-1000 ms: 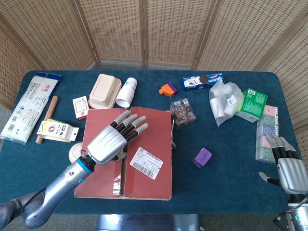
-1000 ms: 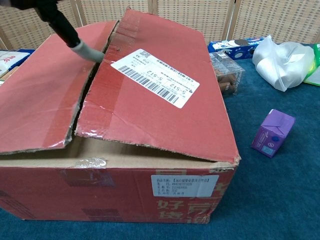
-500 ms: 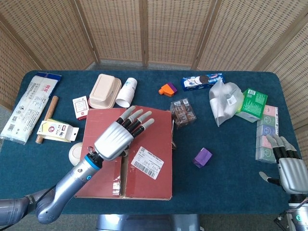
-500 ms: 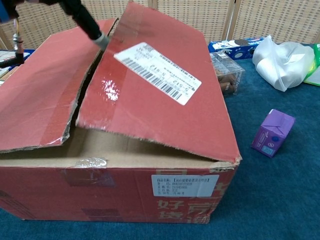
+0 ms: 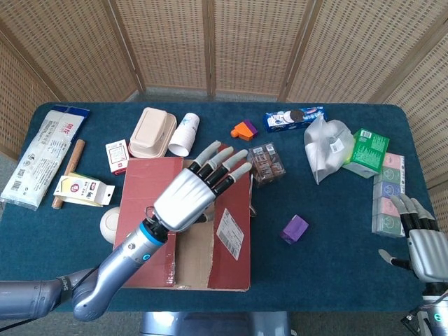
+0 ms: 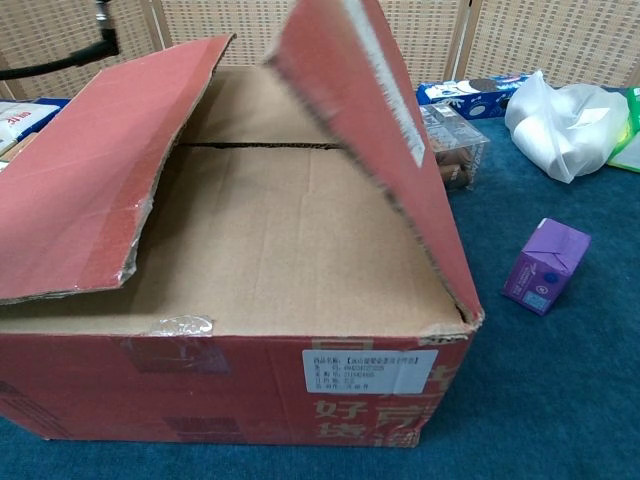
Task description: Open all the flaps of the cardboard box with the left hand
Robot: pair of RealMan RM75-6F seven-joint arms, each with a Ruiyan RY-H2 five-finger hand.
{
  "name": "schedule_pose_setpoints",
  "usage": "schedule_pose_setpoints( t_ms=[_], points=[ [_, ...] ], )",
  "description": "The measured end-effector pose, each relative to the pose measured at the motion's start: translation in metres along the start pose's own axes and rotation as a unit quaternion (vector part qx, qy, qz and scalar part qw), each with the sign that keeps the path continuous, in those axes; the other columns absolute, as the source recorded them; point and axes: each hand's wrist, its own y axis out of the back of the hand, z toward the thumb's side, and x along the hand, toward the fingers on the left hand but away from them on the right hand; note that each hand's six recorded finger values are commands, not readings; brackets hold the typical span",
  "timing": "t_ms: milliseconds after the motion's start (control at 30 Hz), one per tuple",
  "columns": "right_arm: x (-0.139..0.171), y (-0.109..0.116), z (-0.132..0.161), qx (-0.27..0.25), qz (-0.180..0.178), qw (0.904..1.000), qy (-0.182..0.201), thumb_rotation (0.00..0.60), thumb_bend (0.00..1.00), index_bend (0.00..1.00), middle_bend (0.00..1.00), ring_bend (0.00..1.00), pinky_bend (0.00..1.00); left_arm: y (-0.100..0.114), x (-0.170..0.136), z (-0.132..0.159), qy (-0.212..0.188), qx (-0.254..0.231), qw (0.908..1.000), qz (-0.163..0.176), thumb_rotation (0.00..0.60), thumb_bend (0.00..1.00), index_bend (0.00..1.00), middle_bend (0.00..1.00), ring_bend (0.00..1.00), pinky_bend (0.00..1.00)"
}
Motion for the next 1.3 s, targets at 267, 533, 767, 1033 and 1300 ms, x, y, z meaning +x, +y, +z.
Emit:
schedule_pose_setpoints(
  t_ms=[267,533,767,1033,1300],
  points=[
    [-0.001,0.000,-0.002,-0.003,0.002,1.0000,-0.004,0.600,0.00,0.00,0.00,0.00,0.15,-0.001,0.038,0.035,-0.024,-0.019,0.9993,0.019,0.600,0.11,0.00,0.00,0.00,0.00],
    [-0.002,0.000,-0.005,-0.004,0.005,1.0000,-0.006,0.600,0.00,0.00,0.00,0.00,0.15,-0.014,0.072,0.064,-0.029,-0.023,0.9993,0.007,0.600,0.11,0.00,0.00,0.00,0.00],
    [-0.002,-0.001,-0.005,-0.001,0.006,1.0000,-0.006,0.600,0.00,0.00,0.00,0.00,0.15,-0.029,0.082,0.070,-0.021,-0.012,0.9994,-0.026,0.600,0.11,0.00,0.00,0.00,0.00],
    [-0.001,0.001,-0.004,-0.004,0.003,1.0000,-0.004,0.600,0.00,0.00,0.00,0.00,0.15,-0.025,0.070,0.060,-0.025,0.007,0.9987,-0.043,0.600,0.11,0.00,0.00,0.00,0.00],
    [-0.001,-0.003,-0.001,0.003,0.010,0.9999,0.000,0.600,0.00,0.00,0.00,0.00,0.15,-0.016,0.044,0.015,-0.012,0.046,0.9953,-0.084,0.600,0.11,0.00,0.00,0.00,0.00]
  ],
)
